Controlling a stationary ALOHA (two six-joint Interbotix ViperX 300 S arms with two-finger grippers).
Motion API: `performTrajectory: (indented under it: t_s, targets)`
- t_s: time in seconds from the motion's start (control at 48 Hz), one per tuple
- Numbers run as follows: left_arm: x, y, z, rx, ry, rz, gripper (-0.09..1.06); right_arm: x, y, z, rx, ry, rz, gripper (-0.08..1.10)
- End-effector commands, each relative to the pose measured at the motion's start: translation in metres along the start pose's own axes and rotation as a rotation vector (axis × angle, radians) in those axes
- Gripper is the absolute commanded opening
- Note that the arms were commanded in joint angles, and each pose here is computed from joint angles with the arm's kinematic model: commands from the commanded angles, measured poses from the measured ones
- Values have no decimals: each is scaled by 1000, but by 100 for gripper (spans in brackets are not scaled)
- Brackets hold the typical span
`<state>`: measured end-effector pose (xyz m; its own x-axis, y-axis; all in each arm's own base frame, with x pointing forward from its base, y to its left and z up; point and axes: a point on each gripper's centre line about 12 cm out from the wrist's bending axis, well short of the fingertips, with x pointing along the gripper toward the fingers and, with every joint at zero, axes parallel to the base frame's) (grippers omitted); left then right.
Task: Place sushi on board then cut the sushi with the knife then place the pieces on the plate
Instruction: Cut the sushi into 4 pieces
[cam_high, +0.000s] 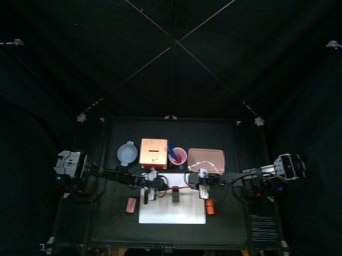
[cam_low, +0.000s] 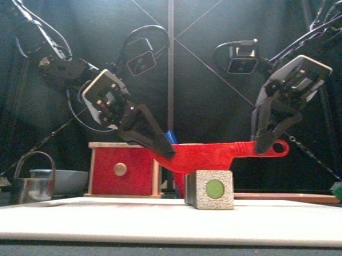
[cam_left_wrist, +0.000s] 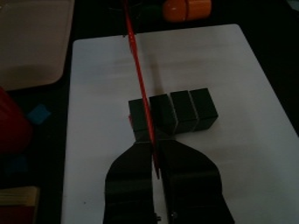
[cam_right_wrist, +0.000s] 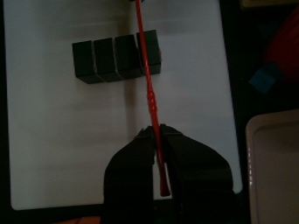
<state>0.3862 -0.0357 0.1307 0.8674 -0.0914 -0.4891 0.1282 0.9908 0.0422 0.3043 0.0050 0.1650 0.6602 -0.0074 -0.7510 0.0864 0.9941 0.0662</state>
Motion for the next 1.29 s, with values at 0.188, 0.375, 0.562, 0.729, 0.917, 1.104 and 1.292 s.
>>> performTrajectory:
  t_s: [0.188, 0.375, 0.562, 0.729, 0.917, 1.104, 1.292]
  targets:
    - [-4, -9, 32, 19, -78, -19, 30, -8, 3, 22, 24, -78, 15, 34]
    - [-4, -12, 30, 15, -72, -25, 30, -7, 6, 21, 16, -80, 24, 34]
    - [-3, -12, 27, 13, -64, -25, 30, -3, 8, 19, 26, -73, 29, 34]
    - [-3, -9, 29, 12, -67, -17, 30, -3, 6, 21, 19, -86, 27, 34]
    - [-3, -9, 25, 13, -58, -18, 30, -1, 6, 22, 16, -90, 26, 33]
    - [-2, -5, 24, 17, -56, -11, 30, 2, 6, 21, 1, -83, 23, 33]
    - [-1, -3, 22, 15, -46, -8, 30, 2, 4, 22, -21, -88, 17, 33]
